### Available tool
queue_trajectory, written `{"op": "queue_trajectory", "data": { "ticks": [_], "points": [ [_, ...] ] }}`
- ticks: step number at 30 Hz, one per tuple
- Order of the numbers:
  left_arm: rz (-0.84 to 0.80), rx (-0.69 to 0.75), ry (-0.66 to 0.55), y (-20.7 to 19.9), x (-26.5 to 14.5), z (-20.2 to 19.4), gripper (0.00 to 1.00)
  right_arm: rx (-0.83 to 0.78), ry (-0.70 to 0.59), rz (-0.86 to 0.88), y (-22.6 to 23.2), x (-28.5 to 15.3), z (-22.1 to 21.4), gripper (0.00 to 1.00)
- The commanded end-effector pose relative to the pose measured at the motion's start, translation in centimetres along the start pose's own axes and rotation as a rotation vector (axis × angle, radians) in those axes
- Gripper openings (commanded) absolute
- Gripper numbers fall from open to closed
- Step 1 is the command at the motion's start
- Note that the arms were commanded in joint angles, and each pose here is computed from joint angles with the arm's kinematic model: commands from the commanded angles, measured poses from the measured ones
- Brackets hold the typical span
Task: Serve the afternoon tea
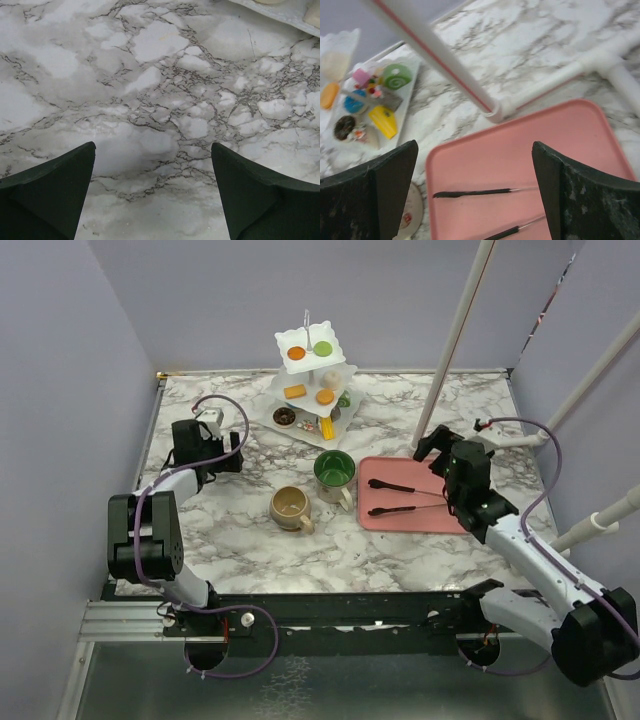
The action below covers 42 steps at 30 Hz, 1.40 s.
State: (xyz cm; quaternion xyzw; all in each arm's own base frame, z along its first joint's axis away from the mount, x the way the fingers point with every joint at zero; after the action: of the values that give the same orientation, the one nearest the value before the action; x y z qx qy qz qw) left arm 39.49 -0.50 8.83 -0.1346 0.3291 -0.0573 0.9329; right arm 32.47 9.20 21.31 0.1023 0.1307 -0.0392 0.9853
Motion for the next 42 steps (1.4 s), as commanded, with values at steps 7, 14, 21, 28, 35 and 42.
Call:
{"op": "queue_trajectory", "data": {
  "ticks": [7, 14, 21, 28, 35, 42],
  "points": [
    [-0.019, 0.019, -0.239, 1.2, 2.4, 0.4, 0.99, -0.086, -0.105, -0.511, -11.6, 2.8, -4.0, 1.00],
    [-0.039, -0.037, -0.299, 1.2, 2.8, -0.6, 0.99, -0.174, -0.195, -0.511, -12.4, 5.5, -2.3, 1.00],
    [-0.046, -0.051, -0.380, 0.9, 1.8, -0.4, 0.99, -0.285, -0.249, -0.430, -12.8, 7.3, -1.3, 1.00],
    [-0.027, -0.014, -0.539, 0.3, -1.5, -0.7, 0.99, -0.277, -0.255, -0.393, -14.2, 9.3, -0.5, 1.00],
    [0.027, 0.008, -0.675, 0.2, -4.2, -1.8, 0.99, -0.265, -0.236, -0.348, -13.9, 7.9, -1.2, 1.00],
    [0.079, -0.017, -0.667, 0.9, -3.3, -1.9, 0.99, -0.301, -0.219, -0.264, -13.0, 6.3, -2.1, 1.00]
  ]
}}
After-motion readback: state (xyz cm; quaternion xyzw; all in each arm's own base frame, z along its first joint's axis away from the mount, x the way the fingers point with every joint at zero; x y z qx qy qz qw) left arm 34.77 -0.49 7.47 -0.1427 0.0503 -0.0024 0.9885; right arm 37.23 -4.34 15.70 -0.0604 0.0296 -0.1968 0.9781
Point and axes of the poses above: each gripper's point midway between its finger pads, its own x axis out along the fingers, its own y axis along the line the jaws close on, z = x × y, the point moved 2 cm from there along -x, back along the fingers, and after that the axes turned 12 degrees about -x, right-handed, at the moved point
